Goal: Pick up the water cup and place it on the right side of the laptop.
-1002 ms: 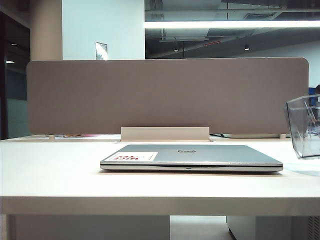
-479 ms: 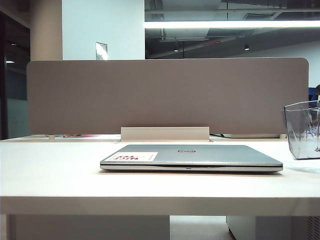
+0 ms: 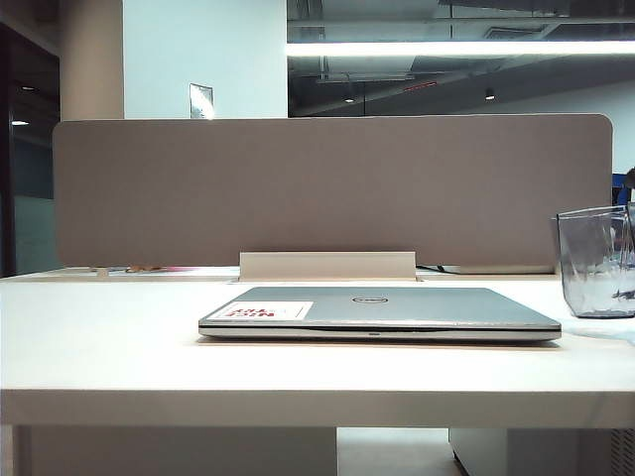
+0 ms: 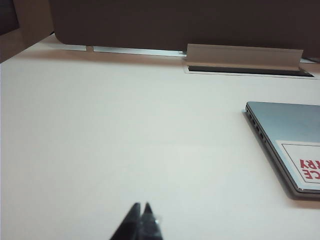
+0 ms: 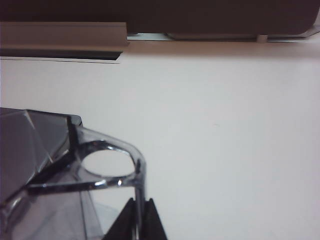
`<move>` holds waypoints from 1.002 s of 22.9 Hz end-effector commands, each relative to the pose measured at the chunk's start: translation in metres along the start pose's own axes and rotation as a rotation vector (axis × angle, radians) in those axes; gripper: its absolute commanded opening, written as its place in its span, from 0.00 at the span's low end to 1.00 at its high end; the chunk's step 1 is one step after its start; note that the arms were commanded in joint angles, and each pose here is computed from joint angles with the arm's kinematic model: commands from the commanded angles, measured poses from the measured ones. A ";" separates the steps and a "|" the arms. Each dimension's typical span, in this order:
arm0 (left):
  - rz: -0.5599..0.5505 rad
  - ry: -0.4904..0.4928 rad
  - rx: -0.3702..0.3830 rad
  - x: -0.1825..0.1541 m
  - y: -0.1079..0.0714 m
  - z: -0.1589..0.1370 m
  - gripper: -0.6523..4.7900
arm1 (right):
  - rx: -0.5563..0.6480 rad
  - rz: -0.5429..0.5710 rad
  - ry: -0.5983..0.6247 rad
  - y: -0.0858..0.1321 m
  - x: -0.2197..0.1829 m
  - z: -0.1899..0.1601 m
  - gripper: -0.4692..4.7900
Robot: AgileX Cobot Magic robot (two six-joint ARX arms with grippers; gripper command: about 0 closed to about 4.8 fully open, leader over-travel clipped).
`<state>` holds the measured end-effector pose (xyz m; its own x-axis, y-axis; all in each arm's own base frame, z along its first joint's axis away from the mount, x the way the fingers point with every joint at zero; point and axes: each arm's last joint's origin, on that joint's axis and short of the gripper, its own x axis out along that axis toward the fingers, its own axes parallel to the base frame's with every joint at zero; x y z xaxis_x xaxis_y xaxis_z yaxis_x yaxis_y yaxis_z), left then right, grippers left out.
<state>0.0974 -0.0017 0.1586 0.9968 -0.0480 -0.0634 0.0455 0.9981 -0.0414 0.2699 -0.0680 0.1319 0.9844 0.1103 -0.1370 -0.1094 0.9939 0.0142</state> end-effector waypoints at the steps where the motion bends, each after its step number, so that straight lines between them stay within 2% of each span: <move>1: -0.006 -0.008 0.000 0.000 0.000 0.002 0.11 | 0.000 0.006 -0.057 -0.001 0.004 -0.002 0.09; 6: -0.006 -0.008 -0.002 0.000 0.000 0.002 0.11 | 0.014 -0.001 -0.119 -0.003 0.007 -0.010 0.09; 13: -0.006 0.015 -0.003 0.000 0.000 -0.001 0.11 | 0.042 0.004 -0.069 -0.002 0.014 -0.024 0.09; 23: -0.006 0.015 -0.004 0.000 0.000 -0.001 0.11 | 0.043 -0.003 -0.062 -0.003 0.014 -0.027 0.09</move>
<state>0.0972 -0.0017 0.1562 0.9949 -0.0484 -0.0885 0.0448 0.9981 -0.0429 0.2805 -0.0689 0.1022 0.9896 0.1120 -0.0907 -0.1062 0.9921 0.0663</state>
